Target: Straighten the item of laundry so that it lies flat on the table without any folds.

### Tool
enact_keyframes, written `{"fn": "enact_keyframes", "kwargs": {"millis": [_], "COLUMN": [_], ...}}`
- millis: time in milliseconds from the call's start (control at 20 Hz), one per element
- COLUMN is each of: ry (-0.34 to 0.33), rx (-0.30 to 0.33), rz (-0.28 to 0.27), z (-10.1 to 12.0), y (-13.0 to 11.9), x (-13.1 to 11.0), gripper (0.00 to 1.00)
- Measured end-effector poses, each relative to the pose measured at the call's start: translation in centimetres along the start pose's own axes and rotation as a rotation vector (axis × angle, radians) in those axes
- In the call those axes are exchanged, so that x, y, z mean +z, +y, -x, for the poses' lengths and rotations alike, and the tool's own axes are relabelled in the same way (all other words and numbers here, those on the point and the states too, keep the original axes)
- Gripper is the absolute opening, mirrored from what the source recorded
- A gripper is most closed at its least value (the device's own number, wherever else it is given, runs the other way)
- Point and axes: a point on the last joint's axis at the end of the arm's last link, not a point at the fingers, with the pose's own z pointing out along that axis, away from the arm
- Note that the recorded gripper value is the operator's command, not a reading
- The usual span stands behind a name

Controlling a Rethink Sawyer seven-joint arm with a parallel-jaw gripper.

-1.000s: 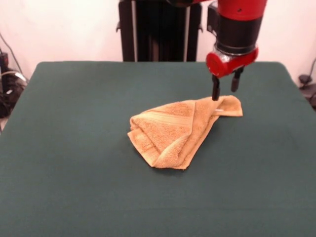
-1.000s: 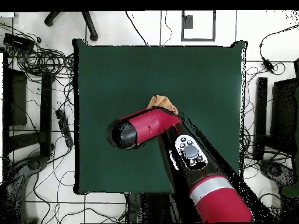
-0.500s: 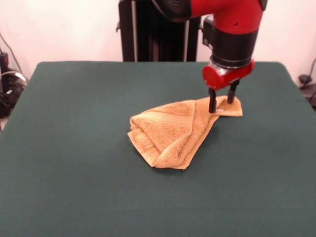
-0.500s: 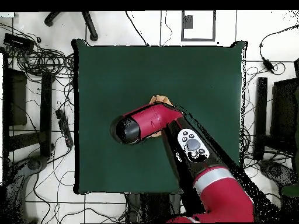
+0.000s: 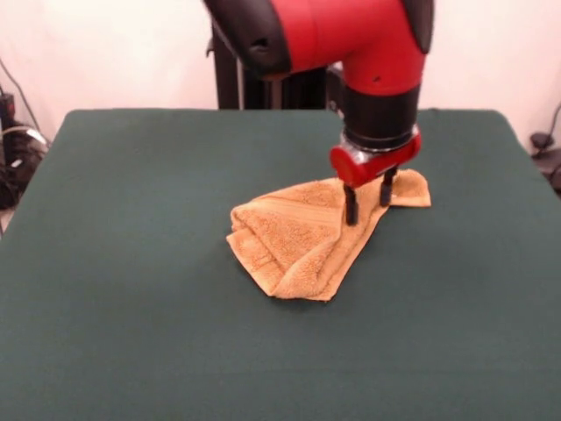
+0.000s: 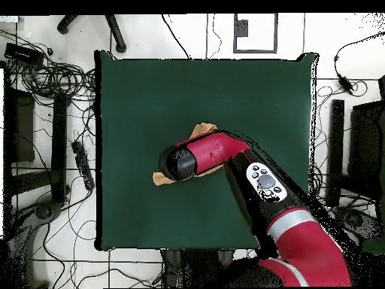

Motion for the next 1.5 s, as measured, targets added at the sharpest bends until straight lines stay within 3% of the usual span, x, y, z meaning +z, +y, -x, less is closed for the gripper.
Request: {"fn": "enact_keyframes", "kwargs": {"millis": [450,850,1500], "ry": [-0.023,-0.047,-0.121], "rx": [-0.085,-0.098,-0.166], "rz": [0.038,0.047,-0.003], "z": [-1.7,-2.3,-3.0], "y": [-2.4,-3.1,-2.4], "x": [1.4,1.8,2.2], "gripper": [1.00,1.00,1.00]}}
